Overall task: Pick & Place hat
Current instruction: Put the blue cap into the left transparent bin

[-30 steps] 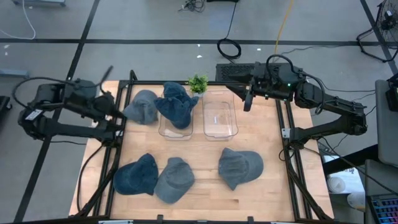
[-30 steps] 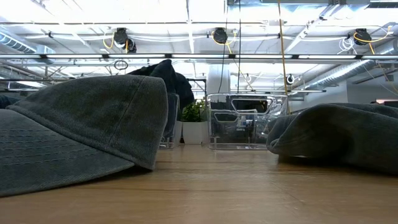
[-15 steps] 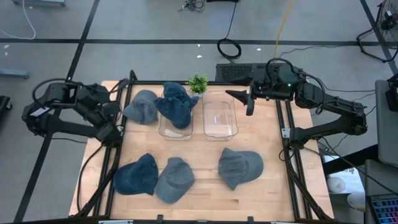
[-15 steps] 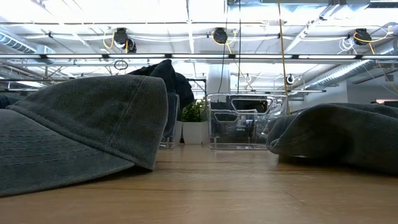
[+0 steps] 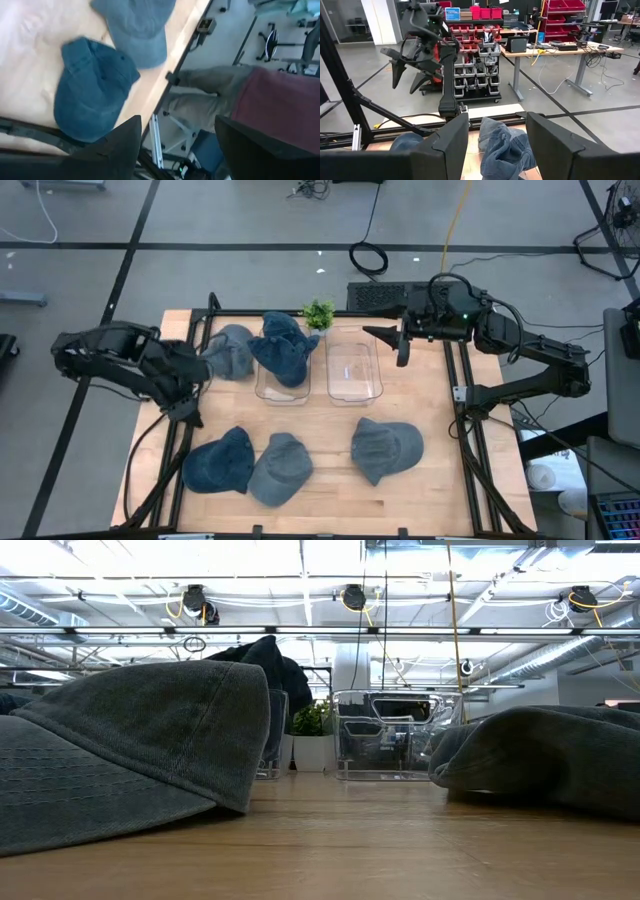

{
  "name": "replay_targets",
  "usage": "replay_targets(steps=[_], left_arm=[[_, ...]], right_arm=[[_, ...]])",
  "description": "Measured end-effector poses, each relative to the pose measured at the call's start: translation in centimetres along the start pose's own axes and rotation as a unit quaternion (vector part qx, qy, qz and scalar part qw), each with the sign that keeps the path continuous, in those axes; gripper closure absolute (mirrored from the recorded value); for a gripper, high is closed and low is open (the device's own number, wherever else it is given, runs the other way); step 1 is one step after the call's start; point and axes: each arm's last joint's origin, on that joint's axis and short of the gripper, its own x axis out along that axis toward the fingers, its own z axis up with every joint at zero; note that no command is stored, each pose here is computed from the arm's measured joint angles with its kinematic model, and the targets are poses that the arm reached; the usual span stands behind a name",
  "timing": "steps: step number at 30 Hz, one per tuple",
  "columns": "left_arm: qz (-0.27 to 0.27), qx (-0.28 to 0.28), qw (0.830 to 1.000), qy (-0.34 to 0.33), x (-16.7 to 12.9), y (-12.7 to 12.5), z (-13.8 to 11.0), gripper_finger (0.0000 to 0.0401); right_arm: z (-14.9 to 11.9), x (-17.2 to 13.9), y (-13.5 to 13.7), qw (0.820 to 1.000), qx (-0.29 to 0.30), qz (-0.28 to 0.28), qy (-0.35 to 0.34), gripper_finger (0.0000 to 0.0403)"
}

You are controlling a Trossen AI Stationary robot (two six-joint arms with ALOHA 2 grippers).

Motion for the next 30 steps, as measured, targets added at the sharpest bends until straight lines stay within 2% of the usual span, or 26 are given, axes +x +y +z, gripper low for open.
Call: replay_targets(steps=[7, 12, 15, 20, 23, 27, 30], left_arm=[[0.017, 0.032, 0.998, 0.050, 1.7, -1.1, -0.2, 0.0140], [0.039, 0.004, 0.999, 0.037, 2.6, -1.7, 0.0, 0.0135], [0.065, -0.019, 0.998, 0.018, 3.0, -1.7, 0.3, 0.0136], [0.100, -0.010, 0.995, 0.016, 4.4, -2.0, 1.0, 0.0121], [0.143, -0.004, 0.989, 0.025, 5.4, -2.0, 1.5, 0.0107], [0.230, -0.013, 0.971, 0.058, 7.1, -1.2, 2.0, 0.0092], [0.246, -0.022, 0.966, 0.082, 9.0, -0.6, 2.4, 0.0087]], right_arm=[[0.0, 0.0, 0.3, 1.000, -0.013, 0.020, 0.000, 0.0218], [0.1, 0.0, 0.4, 0.999, -0.014, 0.031, -0.003, 0.0218], [0.1, 0.0, 0.3, 1.000, -0.018, 0.015, -0.003, 0.0218], [0.1, 0.0, 0.1, 0.999, -0.029, -0.023, -0.004, 0.0218], [0.1, 0.0, 0.1, 0.999, -0.029, -0.022, -0.004, 0.0218], [0.1, 0.0, 0.2, 1.000, -0.028, -0.007, -0.004, 0.0218], [0.1, 0.0, 0.2, 1.000, -0.028, -0.005, -0.003, 0.0218]])
